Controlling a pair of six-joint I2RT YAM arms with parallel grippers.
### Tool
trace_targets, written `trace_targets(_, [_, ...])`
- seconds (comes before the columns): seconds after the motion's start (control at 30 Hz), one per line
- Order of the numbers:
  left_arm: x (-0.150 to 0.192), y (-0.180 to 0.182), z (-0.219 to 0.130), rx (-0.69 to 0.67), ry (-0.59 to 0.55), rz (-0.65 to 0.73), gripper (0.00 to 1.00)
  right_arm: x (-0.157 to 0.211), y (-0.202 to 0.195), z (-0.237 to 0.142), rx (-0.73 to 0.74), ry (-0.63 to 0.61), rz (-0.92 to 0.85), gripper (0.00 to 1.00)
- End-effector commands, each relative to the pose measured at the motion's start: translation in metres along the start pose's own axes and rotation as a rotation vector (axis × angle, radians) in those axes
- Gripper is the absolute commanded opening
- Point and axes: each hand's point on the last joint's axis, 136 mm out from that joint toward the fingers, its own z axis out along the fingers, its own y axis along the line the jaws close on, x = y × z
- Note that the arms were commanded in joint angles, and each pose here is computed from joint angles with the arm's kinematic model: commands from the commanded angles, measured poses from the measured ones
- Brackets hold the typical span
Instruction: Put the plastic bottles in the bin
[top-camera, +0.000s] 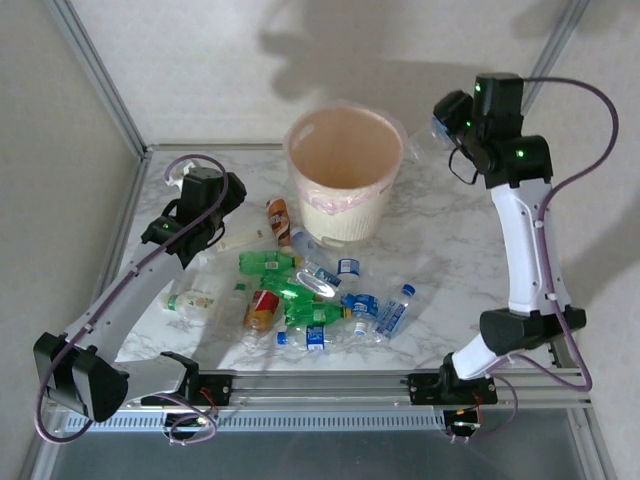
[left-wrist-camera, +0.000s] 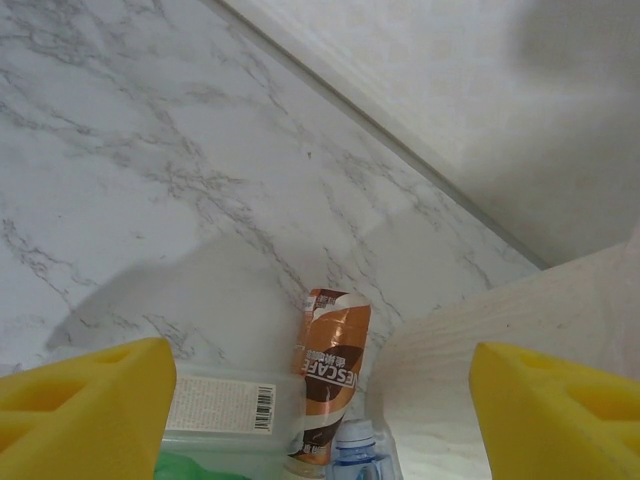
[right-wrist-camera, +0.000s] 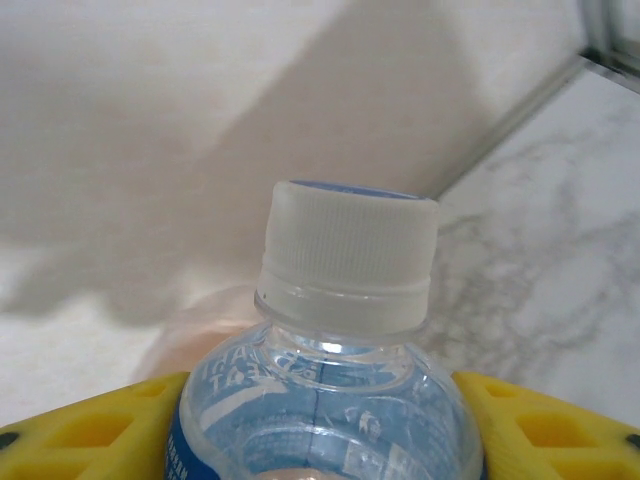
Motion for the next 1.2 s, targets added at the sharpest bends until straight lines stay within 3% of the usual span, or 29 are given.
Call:
trace_targets(0.0, [0.004, 0.009, 0.004, -0.033, 0.022, -0.014, 0.77, 0.022, 0.023, 0.018, -0.001, 0.058, -0.116, 0.56])
trace_targets(0.3, [0.014, 0.031, 0.006, -0.092, 0.040, -0.015, 0.78, 0.089, 0.066, 0.060, -0.026, 0.119, -0.301, 0.59])
trace_targets(0.37, [0.015, 0.035, 0.004, -0.099, 0.039, -0.020, 0.79, 0.099, 0.064, 0.067, -0.009, 0.136, -0.319, 0.66])
trace_targets(0.5, [0.019, 0.042, 0.002, -0.110, 0.043, -0.032, 0.81, 0.110, 0.060, 0.070, 0.011, 0.148, -0.344, 0.88])
trace_targets(0.57, [0.020, 0.048, 0.001, -0.124, 0.045, -0.040, 0.82, 0.110, 0.059, 0.068, 0.010, 0.141, -0.346, 0.91])
trace_targets(0.9, [0.046, 0.090, 0.011, -0.275, 0.145, -0.143, 0.78, 0.100, 0.070, 0.019, -0.083, 0.078, -0.365, 0.92])
trace_targets(1.17, [0.081, 0.119, 0.028, -0.361, 0.266, -0.353, 0.78, 0.109, 0.041, -0.006, -0.080, 0.080, -0.350, 0.93])
